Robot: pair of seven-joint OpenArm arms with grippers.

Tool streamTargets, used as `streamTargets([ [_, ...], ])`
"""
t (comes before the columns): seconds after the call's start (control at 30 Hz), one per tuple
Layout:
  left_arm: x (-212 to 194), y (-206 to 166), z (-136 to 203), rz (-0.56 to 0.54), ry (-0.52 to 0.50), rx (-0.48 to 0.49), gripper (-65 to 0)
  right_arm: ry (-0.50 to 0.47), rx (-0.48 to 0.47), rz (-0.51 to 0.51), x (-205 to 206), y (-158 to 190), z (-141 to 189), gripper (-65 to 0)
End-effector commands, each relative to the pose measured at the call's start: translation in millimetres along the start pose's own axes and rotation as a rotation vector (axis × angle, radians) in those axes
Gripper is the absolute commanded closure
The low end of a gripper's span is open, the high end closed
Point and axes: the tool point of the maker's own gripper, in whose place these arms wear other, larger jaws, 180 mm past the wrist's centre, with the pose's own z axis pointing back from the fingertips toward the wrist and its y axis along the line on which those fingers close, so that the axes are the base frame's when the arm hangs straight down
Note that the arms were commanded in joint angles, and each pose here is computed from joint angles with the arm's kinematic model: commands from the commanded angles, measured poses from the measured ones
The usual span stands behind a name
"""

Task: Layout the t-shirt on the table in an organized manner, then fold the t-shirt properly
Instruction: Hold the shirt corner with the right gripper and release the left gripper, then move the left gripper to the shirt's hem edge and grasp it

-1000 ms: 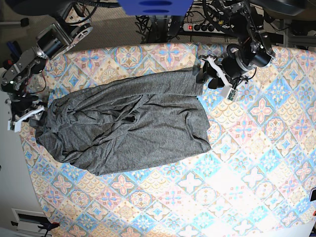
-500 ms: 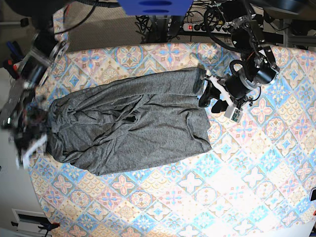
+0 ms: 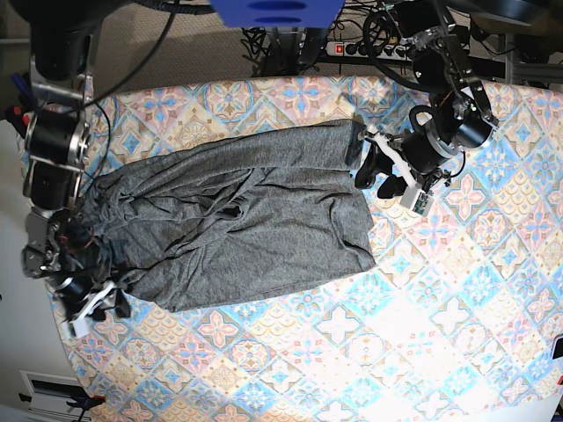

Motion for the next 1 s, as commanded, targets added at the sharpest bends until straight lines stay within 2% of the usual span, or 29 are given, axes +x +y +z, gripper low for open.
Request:
streamTargets([
  [0.0,14,-2,3,-0.015,-0.052,-0.005,-26.0,-0.025,-0.012,-0.003,10,-9,5,-37.7],
  [0.1,11,3,3,-0.028,-0.033,0.013,-26.0,-0.051,-0.009,-0.027,14,-11,-1,-37.7],
  [0.3,5,10,5,-0.043,0.001,0.05,-26.0,-0.063,-0.048,-0.084,-18,-19,-1,-37.7],
  [0.43,-2,9,6,-0.036,0.017,0.049,-26.0,-0.07,-0.159,-0.024,-24,-38,1,-37.7],
  [0.53,-5,8,6,-0.033,0.022,0.048,-26.0,-0.032,-0.15,0.025,-30,-35,0,-37.7],
  [0.73,-1,9,6,-0.038,0.012,0.049,-26.0,-0.023,-0.146,0.032,-32,-33,-1,-37.7],
  [0.87,25,15,3,-0.066,-0.043,0.062,-26.4,0.012,-0.141,0.024,-53,-30,-1,-37.7],
  [0.97,60,25,-2,-0.095,-0.111,0.073,-26.5,0.036,-0.138,0.016,-69,-29,0,-37.7],
])
